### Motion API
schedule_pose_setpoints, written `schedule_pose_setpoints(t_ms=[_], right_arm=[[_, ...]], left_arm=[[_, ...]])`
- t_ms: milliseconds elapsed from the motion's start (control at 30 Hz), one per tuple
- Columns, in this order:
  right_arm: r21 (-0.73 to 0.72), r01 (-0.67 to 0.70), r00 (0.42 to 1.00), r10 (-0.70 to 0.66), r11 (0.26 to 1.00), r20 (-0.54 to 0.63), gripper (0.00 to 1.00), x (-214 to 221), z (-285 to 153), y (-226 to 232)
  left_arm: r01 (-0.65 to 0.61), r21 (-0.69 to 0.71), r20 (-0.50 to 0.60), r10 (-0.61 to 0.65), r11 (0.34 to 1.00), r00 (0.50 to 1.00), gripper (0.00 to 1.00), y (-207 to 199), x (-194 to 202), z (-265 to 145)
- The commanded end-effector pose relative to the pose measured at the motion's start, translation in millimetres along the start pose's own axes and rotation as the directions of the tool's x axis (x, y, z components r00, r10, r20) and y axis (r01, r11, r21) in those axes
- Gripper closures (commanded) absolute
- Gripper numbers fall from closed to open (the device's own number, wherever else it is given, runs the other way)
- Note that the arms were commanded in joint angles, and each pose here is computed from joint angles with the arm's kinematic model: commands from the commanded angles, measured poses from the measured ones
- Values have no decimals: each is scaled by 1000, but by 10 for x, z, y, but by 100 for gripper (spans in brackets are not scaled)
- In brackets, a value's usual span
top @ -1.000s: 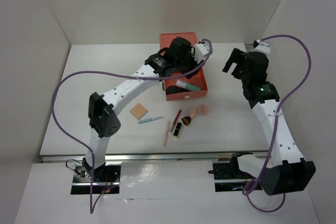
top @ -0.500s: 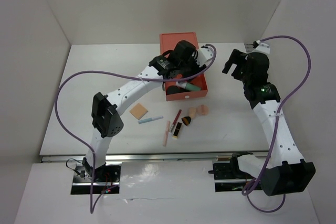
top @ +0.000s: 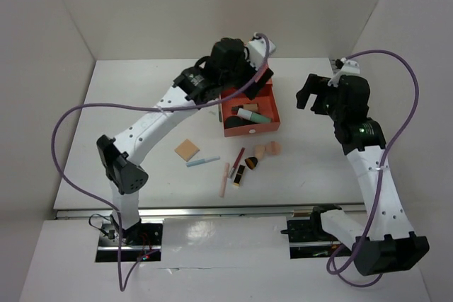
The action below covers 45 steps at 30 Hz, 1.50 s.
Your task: Organize the makeup
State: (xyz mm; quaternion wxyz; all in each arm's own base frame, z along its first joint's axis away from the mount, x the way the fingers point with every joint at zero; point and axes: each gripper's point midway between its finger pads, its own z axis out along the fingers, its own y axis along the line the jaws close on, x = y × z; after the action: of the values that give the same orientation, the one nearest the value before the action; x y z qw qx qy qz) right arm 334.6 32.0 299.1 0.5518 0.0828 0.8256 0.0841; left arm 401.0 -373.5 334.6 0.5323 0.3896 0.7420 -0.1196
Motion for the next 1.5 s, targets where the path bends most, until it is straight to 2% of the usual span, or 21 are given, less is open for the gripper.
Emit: schedule_pose_setpoints(t_ms=[0, 100, 267, 367, 400, 433, 533, 567, 667, 700, 767, 867, 1000, 1067, 1133, 1167, 1267, 1367, 1433, 1467], right_arm=[[-167, 67, 996, -56, 984, 68, 0, -251, -372, 297], [-239, 97, 994, -83, 966, 66, 0, -224, -499, 473], [-324, 144, 986, -165, 935, -38, 0, 96, -555, 708], [-242, 161, 975, -192, 957, -108, 0, 305, -492, 701], [-153, 168, 974, -188, 974, -125, 0, 363, -472, 640], [-108, 174, 973, -187, 979, -134, 0, 416, -427, 610], [22, 171, 977, -167, 985, -130, 0, 498, -433, 510], [37, 164, 980, -159, 986, -122, 0, 490, -438, 510], [43, 150, 985, -145, 988, -92, 0, 474, -452, 505], [41, 145, 987, -141, 989, -83, 0, 472, -464, 500], [46, 141, 988, -138, 989, -73, 0, 448, -454, 458], [4, 152, 984, -151, 988, -90, 0, 491, -384, 513], [-52, 145, 979, -151, 988, -138, 0, 547, -259, 611], [-57, 153, 974, -161, 986, -159, 0, 589, -239, 598], [-62, 168, 967, -177, 984, -183, 0, 630, -201, 611], [-72, 166, 966, -177, 983, -186, 0, 638, -204, 628], [-122, 179, 958, -201, 976, -206, 0, 694, -200, 698], [-139, 182, 959, -206, 974, -194, 0, 685, -211, 718], [-154, 186, 961, -212, 970, -178, 0, 652, -231, 741], [-157, 183, 964, -209, 971, -167, 0, 625, -260, 741]], left_arm=[[219, -127, 116, -205, 967, 972, 0, 601, -304, -533], [367, -155, 122, -351, 917, 928, 0, 938, -185, -663], [528, -211, 37, -533, 822, 845, 0, 1223, 285, -660], [575, -279, -6, -601, 769, 800, 0, 1270, 639, -761], [588, -347, -13, -630, 731, 776, 0, 1267, 847, -878], [596, -380, 5, -643, 708, 766, 0, 1350, 879, -902], [602, -471, 7, -680, 645, 733, 0, 1316, 1302, -1150], [592, -503, -50, -705, 630, 707, 0, 1224, 1642, -1159], [594, -531, -56, -724, 605, 688, 0, 1167, 1933, -1327], [570, -553, -122, -736, 608, 666, 0, 1038, 2251, -1324], [583, -520, -157, -741, 625, 654, 0, 961, 2430, -1308], [627, -482, -186, -771, 612, 609, 0, 898, 2833, -1109], [579, -444, -328, -725, 684, 605, 0, 740, 3282, -931], [562, -384, -352, -679, 732, 644, 0, 715, 3304, -831], [564, -322, -381, -649, 761, 658, 0, 592, 3411, -776], [556, -294, -368, -629, 778, 685, 0, 611, 3358, -734], [562, -216, -389, -598, 798, 701, 0, 519, 3434, -642], [586, -196, -446, -604, 786, 660, 0, 419, 3642, -574], [569, -201, -461, -589, 797, 663, 0, 420, 3678, -512], [573, -206, -486, -591, 793, 643, 0, 380, 3767, -507]])
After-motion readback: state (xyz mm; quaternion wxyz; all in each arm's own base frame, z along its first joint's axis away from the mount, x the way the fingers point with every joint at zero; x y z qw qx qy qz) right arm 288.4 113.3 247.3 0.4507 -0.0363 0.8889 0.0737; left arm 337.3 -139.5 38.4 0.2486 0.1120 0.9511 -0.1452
